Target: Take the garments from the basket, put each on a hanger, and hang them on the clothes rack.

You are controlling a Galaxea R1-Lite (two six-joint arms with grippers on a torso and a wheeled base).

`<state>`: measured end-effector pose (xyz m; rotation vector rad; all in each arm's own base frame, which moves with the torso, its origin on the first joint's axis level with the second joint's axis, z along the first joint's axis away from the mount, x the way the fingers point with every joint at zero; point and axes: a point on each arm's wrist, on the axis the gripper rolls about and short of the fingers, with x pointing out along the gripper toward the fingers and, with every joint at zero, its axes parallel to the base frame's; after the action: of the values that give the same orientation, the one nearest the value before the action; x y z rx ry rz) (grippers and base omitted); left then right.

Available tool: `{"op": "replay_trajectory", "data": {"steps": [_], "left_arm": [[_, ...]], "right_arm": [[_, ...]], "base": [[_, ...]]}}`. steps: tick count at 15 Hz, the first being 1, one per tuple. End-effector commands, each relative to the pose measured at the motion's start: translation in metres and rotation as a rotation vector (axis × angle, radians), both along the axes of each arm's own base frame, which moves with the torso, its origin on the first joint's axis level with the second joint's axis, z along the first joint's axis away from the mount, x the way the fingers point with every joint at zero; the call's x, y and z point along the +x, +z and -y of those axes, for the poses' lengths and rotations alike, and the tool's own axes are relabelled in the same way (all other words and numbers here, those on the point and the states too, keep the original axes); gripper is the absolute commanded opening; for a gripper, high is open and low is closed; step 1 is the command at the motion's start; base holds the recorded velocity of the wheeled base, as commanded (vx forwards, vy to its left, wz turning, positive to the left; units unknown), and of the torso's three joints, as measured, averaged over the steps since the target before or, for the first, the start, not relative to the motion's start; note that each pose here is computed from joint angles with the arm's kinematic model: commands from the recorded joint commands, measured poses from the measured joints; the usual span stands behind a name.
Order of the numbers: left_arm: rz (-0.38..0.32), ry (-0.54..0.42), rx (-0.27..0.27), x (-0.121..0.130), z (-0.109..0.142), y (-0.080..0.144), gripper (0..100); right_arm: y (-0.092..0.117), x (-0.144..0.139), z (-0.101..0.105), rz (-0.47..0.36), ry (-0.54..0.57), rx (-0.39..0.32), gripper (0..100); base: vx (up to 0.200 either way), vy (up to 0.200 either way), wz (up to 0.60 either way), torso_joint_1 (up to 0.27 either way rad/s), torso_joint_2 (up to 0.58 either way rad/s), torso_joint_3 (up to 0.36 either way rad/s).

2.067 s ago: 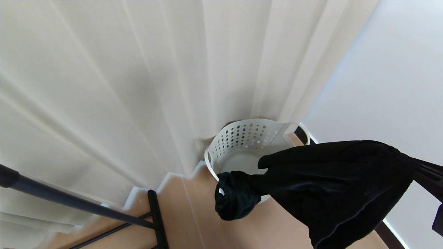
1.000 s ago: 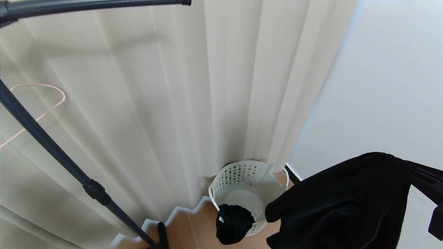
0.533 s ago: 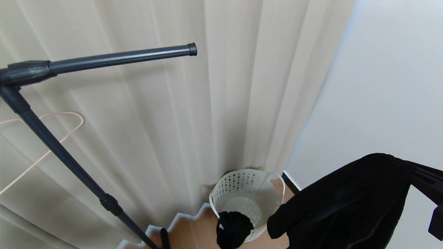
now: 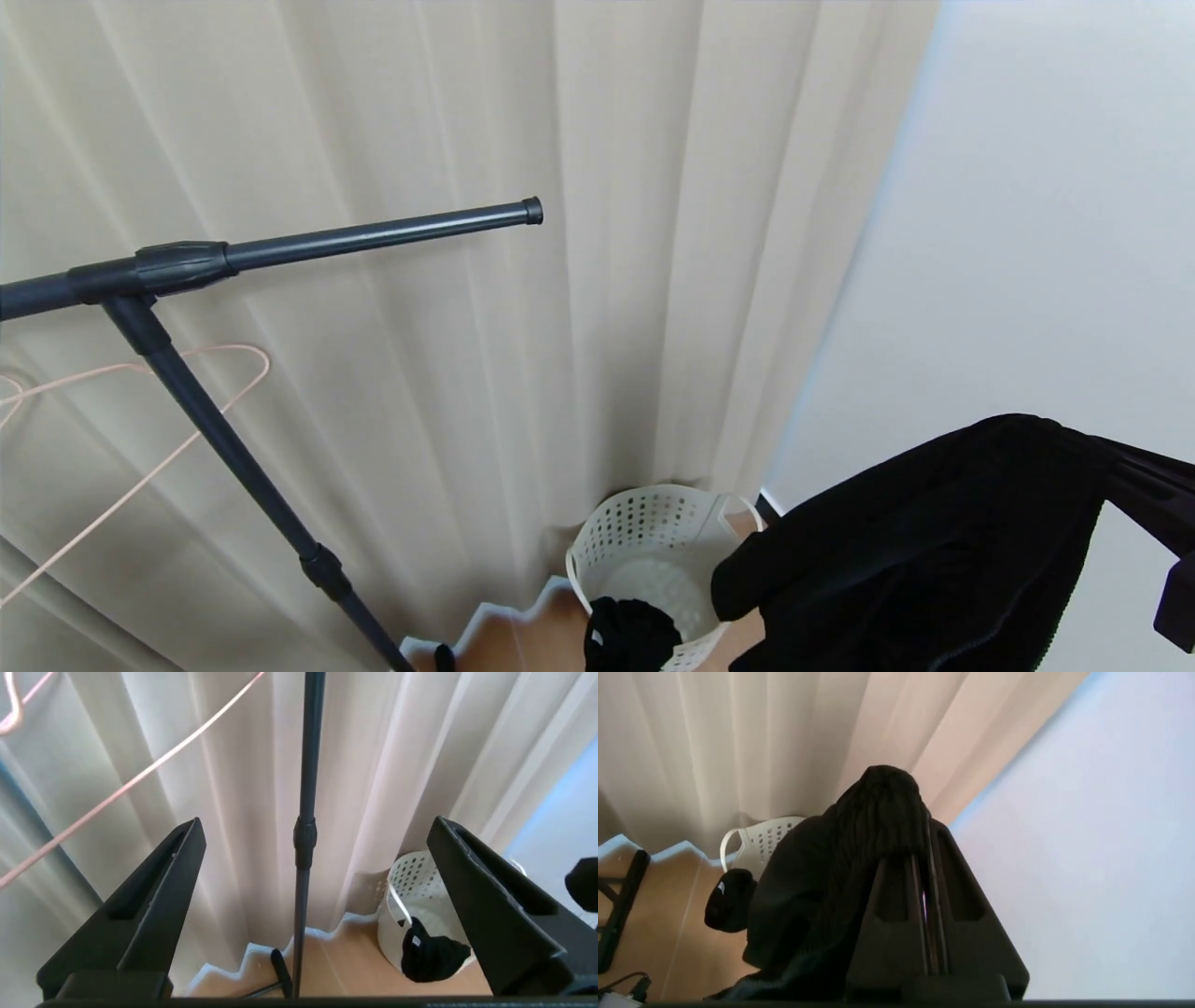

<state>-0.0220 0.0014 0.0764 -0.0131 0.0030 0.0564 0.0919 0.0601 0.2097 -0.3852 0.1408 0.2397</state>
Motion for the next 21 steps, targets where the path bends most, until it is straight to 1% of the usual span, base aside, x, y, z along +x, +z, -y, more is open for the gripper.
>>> {"op": "replay_trajectory", "data": {"steps": [1,6,8,14,20,21], "left_arm": [[-0.001,0.000,-0.001,0.0001,0.0000,0.0001,100],[-0.001,0.000,0.001,0.0001,0.0000,0.0001,100],[-0.001,0.000,0.001,0.0001,0.0000,0.0001,100],[-0.001,0.000,0.002,0.0001,0.0000,0.0001,100],[-0.001,0.000,-0.002,0.0001,0.0000,0.0001,100],[-0.001,-0.001,-0.001,0.0001,0.0000,0.0001,100]], "right_arm": [[0.0001,0.0004,-0.0003,0.001,0.001,0.001,0],[0.0020,0.0037,0.0019,0.002,-0.023,0.005,0],[0.0011,0.0038,0.0018,-0.003,-0.006,0.006,0],[-0.0019,0.0038,0.0018,-0.012,-0.009,-0.003,0],[-0.0031,0.0037,0.0021,-0.015,-0.011,-0.005,0],[-0.0037,0.0040,0.0019,-0.017,-0.011,-0.006,0]], "base": [[0.000,0.000,0.00,0.002,-0.01,0.198],[0.000,0.000,0.00,0.017,-0.03,0.150],[0.000,0.000,0.00,0.154,-0.35,-0.139],[0.000,0.000,0.00,0.176,-0.38,-0.202],[0.000,0.000,0.00,0.019,-0.04,-0.019],[0.000,0.000,0.60,0.007,0.00,-0.002]]}}
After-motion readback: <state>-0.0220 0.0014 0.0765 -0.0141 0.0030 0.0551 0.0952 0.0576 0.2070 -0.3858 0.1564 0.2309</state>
